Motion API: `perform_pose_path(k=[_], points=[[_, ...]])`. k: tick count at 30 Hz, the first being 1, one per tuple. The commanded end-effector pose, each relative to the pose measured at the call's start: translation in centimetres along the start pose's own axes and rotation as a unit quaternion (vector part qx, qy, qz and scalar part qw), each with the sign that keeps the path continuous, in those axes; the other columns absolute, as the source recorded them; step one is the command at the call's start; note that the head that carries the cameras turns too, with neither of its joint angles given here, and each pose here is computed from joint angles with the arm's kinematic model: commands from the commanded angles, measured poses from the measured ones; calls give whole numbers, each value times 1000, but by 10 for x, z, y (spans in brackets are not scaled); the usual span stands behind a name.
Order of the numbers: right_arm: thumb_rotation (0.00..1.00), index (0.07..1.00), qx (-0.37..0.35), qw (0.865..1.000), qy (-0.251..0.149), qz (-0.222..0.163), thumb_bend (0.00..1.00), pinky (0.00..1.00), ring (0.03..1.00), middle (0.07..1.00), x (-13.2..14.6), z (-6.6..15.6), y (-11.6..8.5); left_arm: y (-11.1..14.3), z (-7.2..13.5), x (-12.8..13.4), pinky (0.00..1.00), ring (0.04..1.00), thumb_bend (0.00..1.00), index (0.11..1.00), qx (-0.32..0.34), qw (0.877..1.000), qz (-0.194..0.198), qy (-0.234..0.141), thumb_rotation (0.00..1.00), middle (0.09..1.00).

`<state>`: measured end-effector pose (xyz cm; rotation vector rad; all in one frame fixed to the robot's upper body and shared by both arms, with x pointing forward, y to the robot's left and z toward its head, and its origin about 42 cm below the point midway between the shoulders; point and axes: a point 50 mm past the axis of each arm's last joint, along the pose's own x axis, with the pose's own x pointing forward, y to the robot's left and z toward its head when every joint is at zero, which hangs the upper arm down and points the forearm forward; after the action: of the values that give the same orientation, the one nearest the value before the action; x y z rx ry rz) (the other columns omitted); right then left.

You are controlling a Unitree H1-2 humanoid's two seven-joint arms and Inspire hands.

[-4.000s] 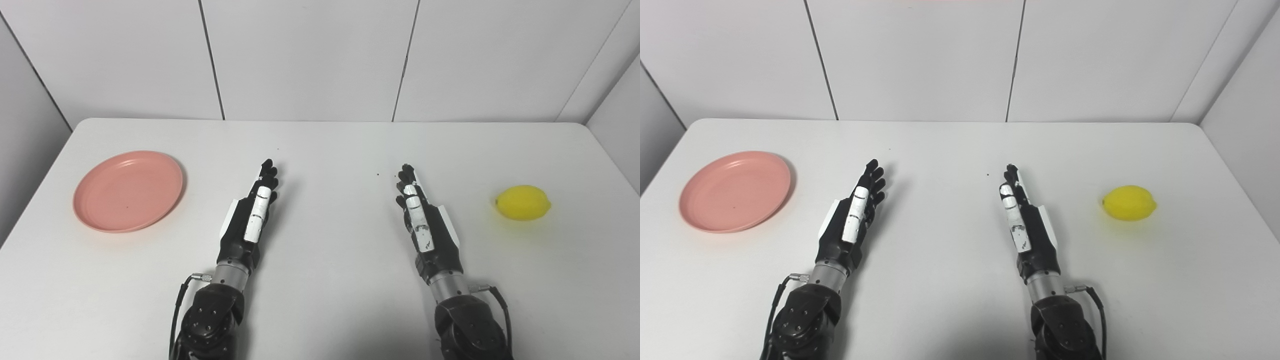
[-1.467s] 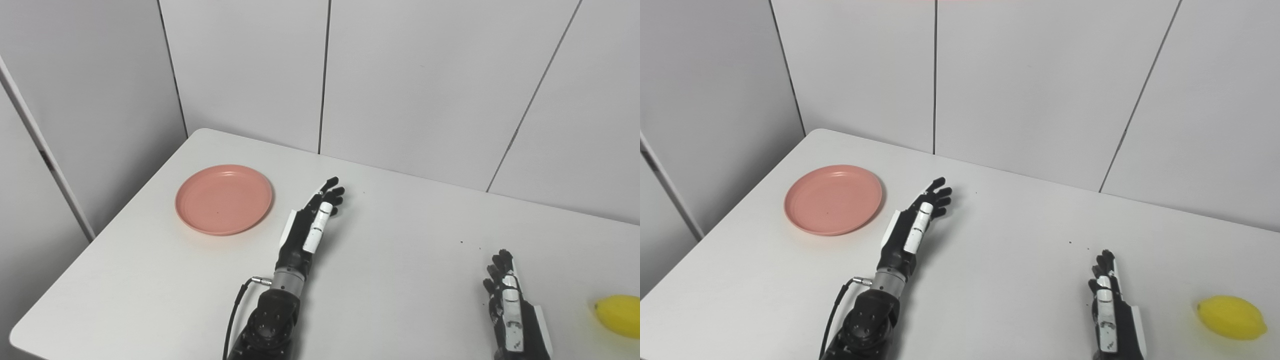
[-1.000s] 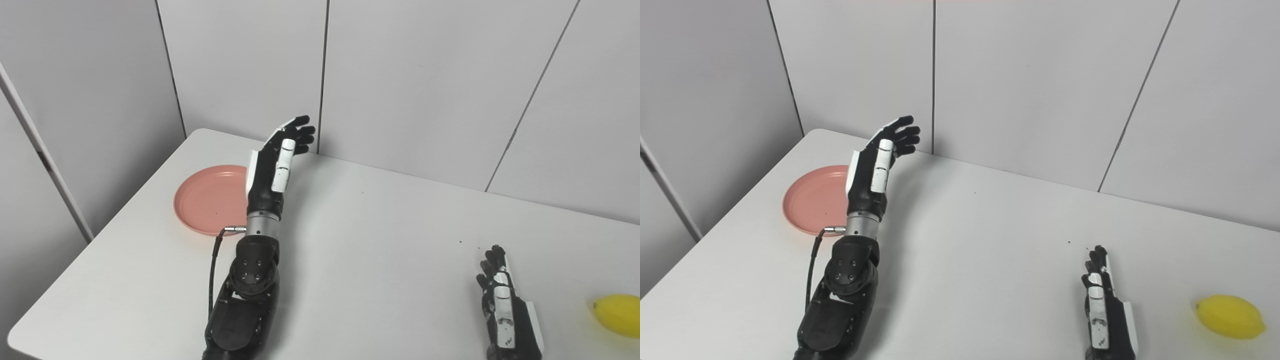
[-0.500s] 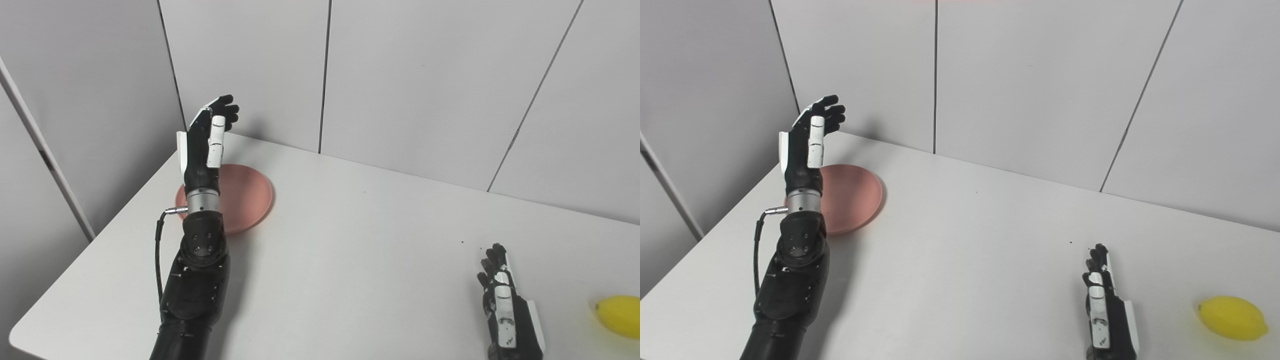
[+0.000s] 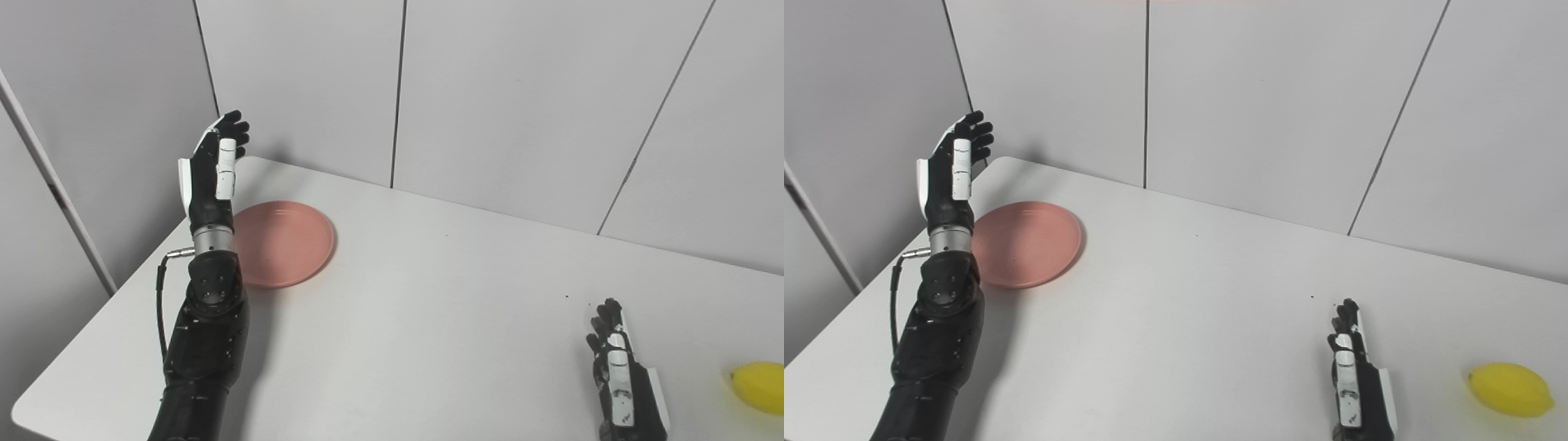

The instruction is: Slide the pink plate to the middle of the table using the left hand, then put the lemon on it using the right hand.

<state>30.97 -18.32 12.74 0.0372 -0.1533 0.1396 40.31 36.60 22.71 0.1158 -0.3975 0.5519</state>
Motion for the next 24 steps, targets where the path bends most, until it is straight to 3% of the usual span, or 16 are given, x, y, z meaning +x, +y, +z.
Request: perform_pose_path(k=[1,14,18,24], points=[[1000,1000,-1,1000,-30,5,656,1000,1000,1000,2,9,-1,9,15,14,771,773,911,760,10,1000,5,-27,1000,774],[1000,1000,8,1000,-29,3,674,1000,1000,1000,1,11,-3,36,-12,16,882,837,944,798,30,999,15,23,1000,821],[1000,1000,8,999,-31,3,675,1000,1000,1000,1,11,-4,45,-23,17,879,845,971,804,35,998,7,47,1000,828],[1000,1000,4,999,-34,2,668,1000,1000,1000,1,12,-5,56,-36,16,877,839,933,804,40,997,8,70,1000,815]])
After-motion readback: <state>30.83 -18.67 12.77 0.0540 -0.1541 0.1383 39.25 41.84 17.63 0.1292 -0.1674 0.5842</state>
